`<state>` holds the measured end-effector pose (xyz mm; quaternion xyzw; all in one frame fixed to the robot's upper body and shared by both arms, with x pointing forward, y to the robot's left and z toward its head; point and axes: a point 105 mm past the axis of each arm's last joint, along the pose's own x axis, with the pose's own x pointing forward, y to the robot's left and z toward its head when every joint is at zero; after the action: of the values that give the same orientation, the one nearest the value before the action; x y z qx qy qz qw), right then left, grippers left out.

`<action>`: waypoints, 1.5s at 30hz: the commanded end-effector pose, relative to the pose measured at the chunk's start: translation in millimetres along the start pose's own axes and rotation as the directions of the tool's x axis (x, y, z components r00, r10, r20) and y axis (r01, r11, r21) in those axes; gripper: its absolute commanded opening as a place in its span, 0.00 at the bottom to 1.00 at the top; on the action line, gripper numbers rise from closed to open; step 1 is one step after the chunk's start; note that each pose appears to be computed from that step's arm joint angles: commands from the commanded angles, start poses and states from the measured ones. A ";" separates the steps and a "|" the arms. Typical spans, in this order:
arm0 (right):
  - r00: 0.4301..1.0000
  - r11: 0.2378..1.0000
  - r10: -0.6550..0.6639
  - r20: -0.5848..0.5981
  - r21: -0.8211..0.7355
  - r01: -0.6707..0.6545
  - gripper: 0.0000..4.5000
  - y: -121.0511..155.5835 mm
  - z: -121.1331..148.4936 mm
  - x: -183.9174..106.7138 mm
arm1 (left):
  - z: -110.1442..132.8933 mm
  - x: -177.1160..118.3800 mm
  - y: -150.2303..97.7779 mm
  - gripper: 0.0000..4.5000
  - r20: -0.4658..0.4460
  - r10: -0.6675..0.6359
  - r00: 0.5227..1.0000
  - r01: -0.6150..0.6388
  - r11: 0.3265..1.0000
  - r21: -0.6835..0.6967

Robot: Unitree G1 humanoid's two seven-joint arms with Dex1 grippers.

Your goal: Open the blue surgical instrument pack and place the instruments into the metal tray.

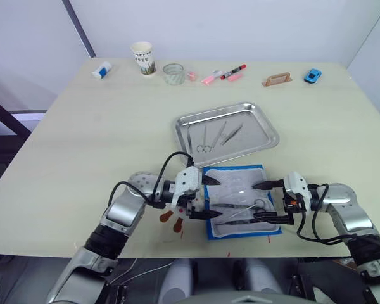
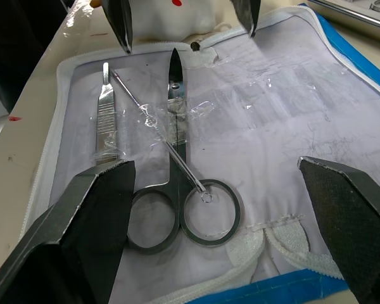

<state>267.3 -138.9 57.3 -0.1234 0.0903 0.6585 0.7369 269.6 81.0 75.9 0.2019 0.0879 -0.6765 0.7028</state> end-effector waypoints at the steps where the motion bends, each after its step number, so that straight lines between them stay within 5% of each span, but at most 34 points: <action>1: 0.999 0.999 0.009 -0.035 0.046 -0.007 1.00 3.9 -11.6 0.3 | -21.2 -1.9 -0.4 0.99 -0.097 -0.002 0.995 -0.001 1.000 -0.025; 15: 1.000 0.999 0.004 -0.027 0.046 -0.002 1.00 4.5 -11.3 1.9 | -50.3 7.1 -6.8 0.99 -0.207 -0.035 0.978 0.022 0.998 -0.064; 27: 1.000 0.999 0.001 -0.027 0.043 0.000 1.00 4.0 -10.5 1.4 | -70.5 17.4 -17.5 0.99 -0.183 -0.048 0.982 0.026 0.992 -0.120; 35: 1.000 0.999 -0.002 -0.027 0.045 0.003 1.00 4.8 -10.7 1.3 | -63.3 23.9 -20.8 0.99 -0.094 -0.080 0.992 0.066 0.988 -0.141; 41: 1.000 0.999 -0.001 -0.027 0.049 0.002 1.00 6.1 -10.8 2.3 | -65.7 24.4 -20.6 0.99 -0.154 -0.099 0.983 0.085 0.992 -0.093; 45: 1.000 0.999 0.000 -0.028 0.052 0.002 1.00 6.2 -11.1 2.3 | -39.9 31.3 -16.9 0.99 -0.033 -0.100 0.994 0.097 0.991 -0.095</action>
<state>265.8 -139.8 51.1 -0.1154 0.1048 0.6508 0.7430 276.6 71.7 51.4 0.2084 0.0877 -0.6881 0.6895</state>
